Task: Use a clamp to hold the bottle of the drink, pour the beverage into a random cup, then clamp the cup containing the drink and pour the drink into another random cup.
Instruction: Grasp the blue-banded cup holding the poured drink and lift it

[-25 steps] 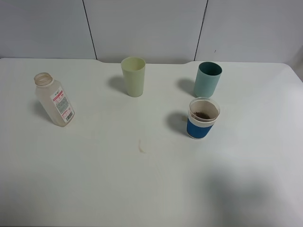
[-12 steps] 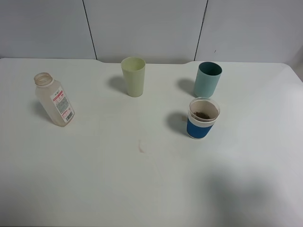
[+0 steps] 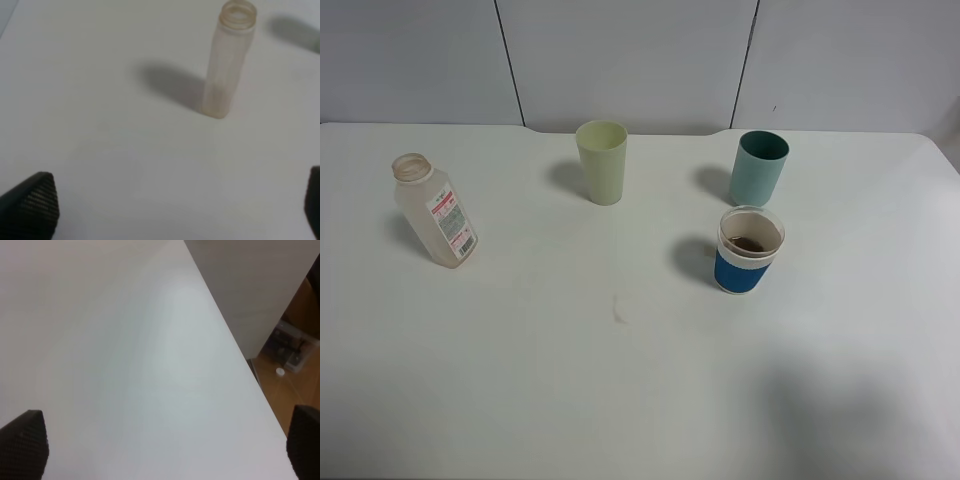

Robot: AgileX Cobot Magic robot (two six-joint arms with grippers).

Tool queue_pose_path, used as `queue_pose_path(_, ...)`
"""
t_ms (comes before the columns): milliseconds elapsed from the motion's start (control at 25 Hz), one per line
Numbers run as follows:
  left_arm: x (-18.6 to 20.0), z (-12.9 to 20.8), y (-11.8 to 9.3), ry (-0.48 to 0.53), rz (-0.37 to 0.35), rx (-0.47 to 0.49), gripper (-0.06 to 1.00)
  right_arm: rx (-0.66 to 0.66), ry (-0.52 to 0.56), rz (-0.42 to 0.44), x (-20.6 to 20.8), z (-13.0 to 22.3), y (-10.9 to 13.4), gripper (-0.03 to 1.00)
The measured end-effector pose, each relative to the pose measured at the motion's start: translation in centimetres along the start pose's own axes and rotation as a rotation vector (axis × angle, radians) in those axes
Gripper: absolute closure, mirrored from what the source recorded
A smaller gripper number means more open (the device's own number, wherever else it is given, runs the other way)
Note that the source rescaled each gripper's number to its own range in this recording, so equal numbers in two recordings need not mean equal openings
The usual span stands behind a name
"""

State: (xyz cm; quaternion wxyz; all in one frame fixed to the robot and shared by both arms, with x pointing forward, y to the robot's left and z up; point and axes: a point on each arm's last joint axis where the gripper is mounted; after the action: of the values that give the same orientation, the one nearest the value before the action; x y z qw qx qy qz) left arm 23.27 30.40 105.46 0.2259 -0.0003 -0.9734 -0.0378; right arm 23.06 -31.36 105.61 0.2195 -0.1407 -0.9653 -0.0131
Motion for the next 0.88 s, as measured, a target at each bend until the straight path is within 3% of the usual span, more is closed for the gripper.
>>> queue_pose_path(880,0.00,0.00,-0.01,0.000,0.001,0.000,-0.05,0.013,0.001,-0.007,0.00,0.01,0.06,0.12)
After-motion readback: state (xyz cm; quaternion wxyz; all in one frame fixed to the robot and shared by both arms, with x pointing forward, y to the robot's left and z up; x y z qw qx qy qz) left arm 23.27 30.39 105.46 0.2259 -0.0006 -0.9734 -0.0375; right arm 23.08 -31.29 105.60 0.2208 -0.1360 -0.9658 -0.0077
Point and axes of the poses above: a point on each arm's last joint axis where the gripper is mounted, x pointing back along that axis away from the gripper, y along the wrist's bending axis when the last joint is at zero, z = x × y, and after that the axes turned 6 degrees about -x, right-handed
